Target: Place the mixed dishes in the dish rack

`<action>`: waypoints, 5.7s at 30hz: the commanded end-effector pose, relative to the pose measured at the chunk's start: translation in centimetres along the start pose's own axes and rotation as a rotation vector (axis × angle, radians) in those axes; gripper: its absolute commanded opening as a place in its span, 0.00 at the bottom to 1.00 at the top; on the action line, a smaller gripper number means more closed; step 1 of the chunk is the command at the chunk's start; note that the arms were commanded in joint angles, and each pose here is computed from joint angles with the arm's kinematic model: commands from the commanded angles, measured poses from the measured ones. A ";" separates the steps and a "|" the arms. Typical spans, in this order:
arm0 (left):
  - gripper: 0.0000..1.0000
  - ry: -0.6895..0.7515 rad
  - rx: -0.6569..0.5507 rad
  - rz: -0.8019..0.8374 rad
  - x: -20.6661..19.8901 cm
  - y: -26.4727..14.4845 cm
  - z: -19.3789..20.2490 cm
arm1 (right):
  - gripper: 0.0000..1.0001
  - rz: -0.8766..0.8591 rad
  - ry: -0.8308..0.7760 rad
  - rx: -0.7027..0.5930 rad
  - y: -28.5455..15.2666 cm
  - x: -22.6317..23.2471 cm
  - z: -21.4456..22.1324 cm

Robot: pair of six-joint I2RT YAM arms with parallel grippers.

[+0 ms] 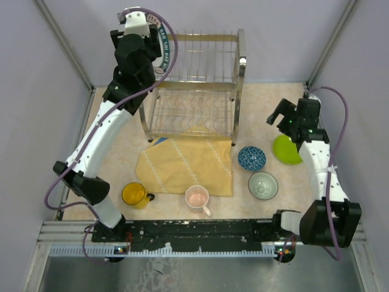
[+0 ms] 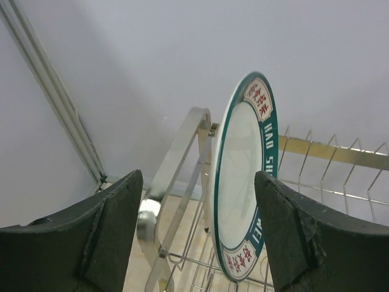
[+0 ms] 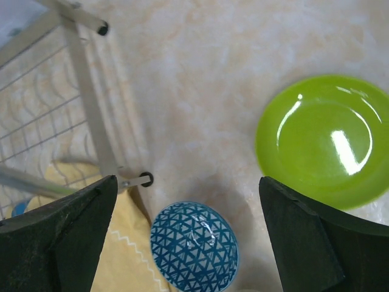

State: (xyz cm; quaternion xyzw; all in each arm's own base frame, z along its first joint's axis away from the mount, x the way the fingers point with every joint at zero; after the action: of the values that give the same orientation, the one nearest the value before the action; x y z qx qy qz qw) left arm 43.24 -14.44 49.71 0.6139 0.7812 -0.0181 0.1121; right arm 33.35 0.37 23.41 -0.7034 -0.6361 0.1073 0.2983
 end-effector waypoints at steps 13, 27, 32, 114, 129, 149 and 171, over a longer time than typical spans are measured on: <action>0.84 -0.115 -0.019 0.178 -1.7 0.8 -4.6 | 0.96 0.192 0.502 0.172 3.8 -9.5 9.5; 0.84 -0.214 0.092 0.369 -5.4 0.5 -0.4 | 0.80 0.248 0.578 0.195 4.6 -11.3 13.5; 0.84 -0.219 0.115 0.375 -5.5 0.4 0.3 | 0.75 0.281 0.616 0.189 5.2 -12.3 14.2; 0.92 -0.306 0.255 0.957 -3.5 -14.9 0.0 | 0.00 -0.149 0.671 -0.019 5.6 -7.4 3.7; 0.87 -0.431 0.596 1.155 -2.9 -23.1 10.0 | 0.00 -0.251 0.653 -0.012 1.6 -3.7 5.7; 0.88 -0.497 0.791 1.264 -4.4 -24.9 17.7 | 0.00 -0.449 0.537 0.040 -1.7 2.4 7.5; 0.88 -0.541 0.809 1.228 -6.5 -24.5 20.3 | 0.00 -0.645 0.421 0.027 -6.4 8.8 5.1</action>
State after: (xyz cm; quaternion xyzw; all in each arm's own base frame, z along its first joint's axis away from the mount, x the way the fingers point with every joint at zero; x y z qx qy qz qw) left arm 23.87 -29.70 28.00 0.8993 0.1778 -0.3978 0.0381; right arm 26.77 9.10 20.16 -0.5010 -0.7047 -0.1002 0.4922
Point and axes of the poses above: each gripper's point midway between its finger pads, its own y axis out along the fingers, its own x axis along the line the jaws close on, z = x × y, the point moved 3 cm from there along -y, back along the fingers, and after that the axes turned 11 degrees about -y, right-handed, at the moved point
